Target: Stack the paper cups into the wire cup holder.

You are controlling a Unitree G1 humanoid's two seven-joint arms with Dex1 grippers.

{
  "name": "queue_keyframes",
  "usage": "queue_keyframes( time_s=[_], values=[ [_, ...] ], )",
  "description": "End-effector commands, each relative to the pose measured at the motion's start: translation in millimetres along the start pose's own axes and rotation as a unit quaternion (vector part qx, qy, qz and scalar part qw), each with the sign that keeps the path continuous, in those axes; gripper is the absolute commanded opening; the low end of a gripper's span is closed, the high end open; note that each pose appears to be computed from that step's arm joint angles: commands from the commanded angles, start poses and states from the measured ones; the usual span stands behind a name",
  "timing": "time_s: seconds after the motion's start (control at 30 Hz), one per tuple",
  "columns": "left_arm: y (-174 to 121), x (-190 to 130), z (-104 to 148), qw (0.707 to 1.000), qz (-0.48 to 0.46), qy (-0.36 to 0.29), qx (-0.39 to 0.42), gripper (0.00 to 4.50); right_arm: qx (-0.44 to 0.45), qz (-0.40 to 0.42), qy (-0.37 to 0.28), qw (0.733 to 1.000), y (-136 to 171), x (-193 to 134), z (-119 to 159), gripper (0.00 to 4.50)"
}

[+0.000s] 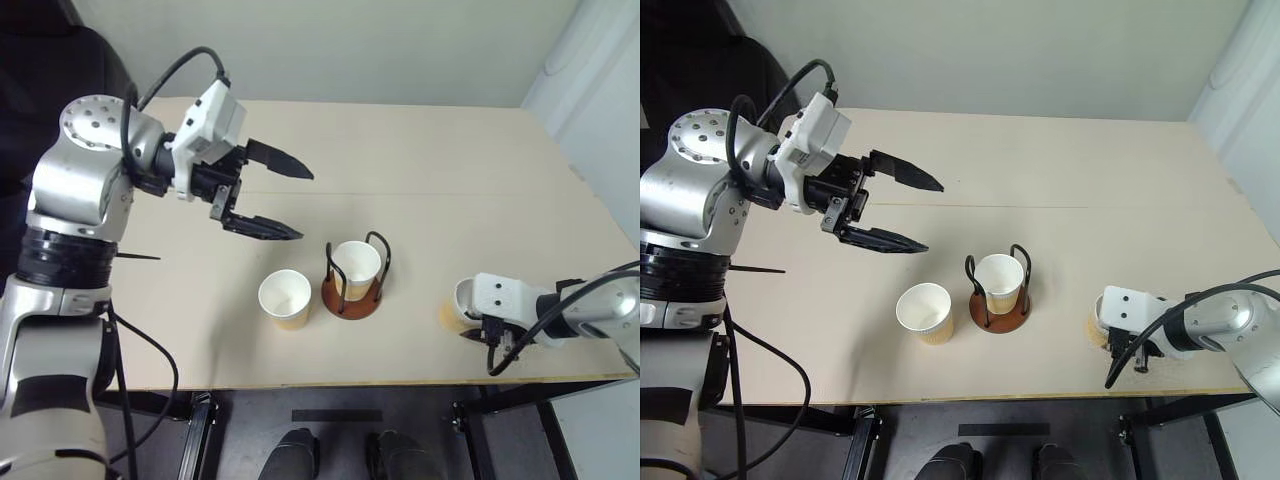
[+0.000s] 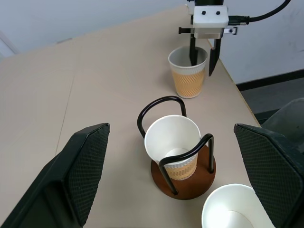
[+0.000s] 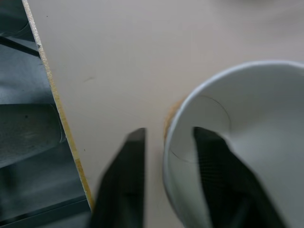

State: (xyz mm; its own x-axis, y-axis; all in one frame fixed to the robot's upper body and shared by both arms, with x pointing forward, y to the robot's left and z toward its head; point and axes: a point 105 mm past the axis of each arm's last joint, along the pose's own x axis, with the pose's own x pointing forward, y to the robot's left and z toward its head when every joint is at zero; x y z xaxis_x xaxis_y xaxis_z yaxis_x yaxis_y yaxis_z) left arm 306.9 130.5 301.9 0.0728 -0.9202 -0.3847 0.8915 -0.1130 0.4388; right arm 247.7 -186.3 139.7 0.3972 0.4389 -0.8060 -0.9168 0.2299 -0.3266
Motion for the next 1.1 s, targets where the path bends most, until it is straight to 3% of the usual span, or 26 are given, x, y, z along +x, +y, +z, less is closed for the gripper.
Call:
queue_keyframes(
  time_s=[0.03, 0.47, 0.7, 1.1],
  values=[
    [-1, -6, 6, 1.0, -0.005, 0.003, 0.023, 4.5, -0.011, -0.015, -0.013, 1.0, -5, -10, 10, 0.1],
    [0, -4, -14, 0.999, 0.0, 0.041, 0.023, 4.5, -0.052, -0.056, -0.052, 0.996, -31, -41, 52, 0.04],
    [0, -5, -18, 0.999, 0.004, 0.045, 0.019, 4.5, -0.109, -0.091, -0.103, 0.984, -44, -67, 100, 0.04],
    [2, -4, -20, 0.999, 0.004, 0.044, 0.016, 4.5, -0.18, -0.094, -0.159, 0.966, -47, -84, 157, 0.04]
  ],
)
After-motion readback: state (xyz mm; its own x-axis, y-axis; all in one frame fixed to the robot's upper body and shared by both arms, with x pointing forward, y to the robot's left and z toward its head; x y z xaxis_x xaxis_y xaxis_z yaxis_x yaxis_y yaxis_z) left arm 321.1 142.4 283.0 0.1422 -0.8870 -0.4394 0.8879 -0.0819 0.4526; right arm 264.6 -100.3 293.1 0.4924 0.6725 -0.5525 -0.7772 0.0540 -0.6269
